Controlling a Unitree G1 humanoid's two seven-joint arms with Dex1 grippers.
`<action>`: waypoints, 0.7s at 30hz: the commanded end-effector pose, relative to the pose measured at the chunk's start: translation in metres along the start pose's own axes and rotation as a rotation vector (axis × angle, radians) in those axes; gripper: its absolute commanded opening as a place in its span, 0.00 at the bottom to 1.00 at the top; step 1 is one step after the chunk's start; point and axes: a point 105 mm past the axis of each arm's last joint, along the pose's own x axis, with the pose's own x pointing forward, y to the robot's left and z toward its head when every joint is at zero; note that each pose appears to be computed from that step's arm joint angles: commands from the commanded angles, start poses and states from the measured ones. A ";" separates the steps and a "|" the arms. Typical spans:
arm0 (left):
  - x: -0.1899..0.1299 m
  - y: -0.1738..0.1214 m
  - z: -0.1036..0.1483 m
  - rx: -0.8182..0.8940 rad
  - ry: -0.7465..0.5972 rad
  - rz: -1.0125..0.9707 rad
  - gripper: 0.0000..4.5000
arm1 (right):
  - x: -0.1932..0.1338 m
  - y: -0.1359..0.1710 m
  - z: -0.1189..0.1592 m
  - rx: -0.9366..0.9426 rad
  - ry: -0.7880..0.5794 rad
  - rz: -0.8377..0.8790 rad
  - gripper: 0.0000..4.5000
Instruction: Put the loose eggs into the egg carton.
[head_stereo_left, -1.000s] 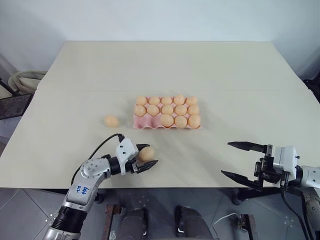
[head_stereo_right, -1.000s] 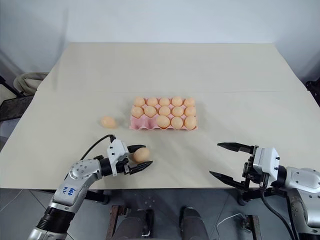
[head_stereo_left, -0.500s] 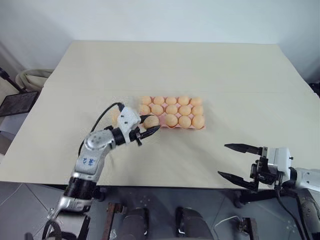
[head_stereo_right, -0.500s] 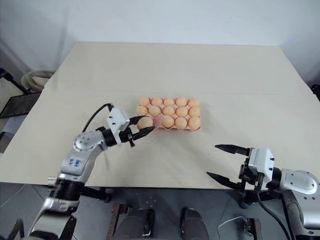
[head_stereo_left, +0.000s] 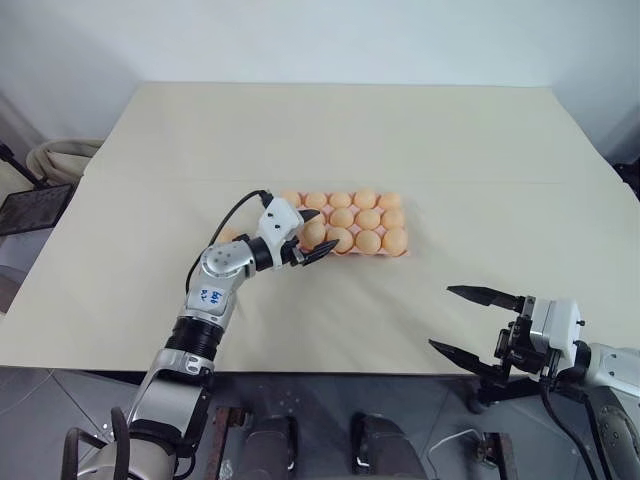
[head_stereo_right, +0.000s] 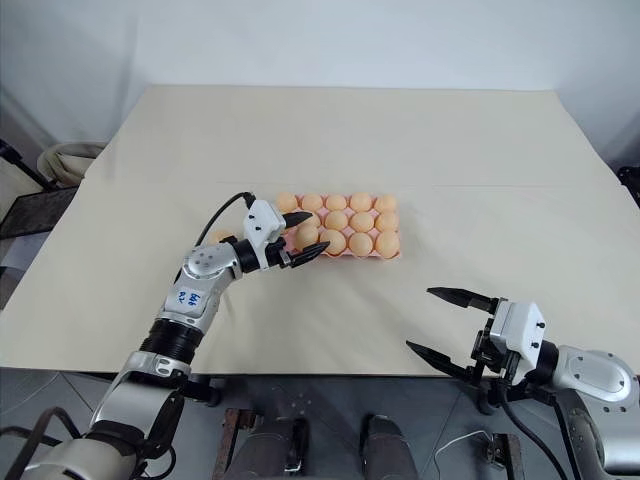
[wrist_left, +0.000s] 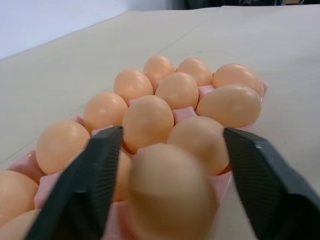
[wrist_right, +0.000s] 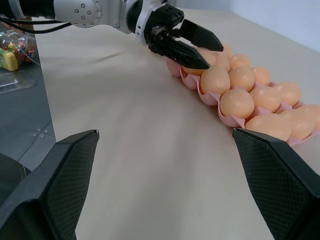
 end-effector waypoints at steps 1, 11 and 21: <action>-0.026 0.004 0.016 0.039 -0.051 -0.003 1.00 | 0.004 0.003 0.005 -0.018 -0.030 0.005 1.00; -0.152 0.025 0.013 0.060 -0.006 0.212 1.00 | 0.017 -0.001 0.001 -0.012 -0.071 0.069 1.00; -0.242 -0.001 -0.020 -0.107 0.096 0.467 1.00 | 0.029 -0.011 0.001 -0.029 -0.116 0.117 1.00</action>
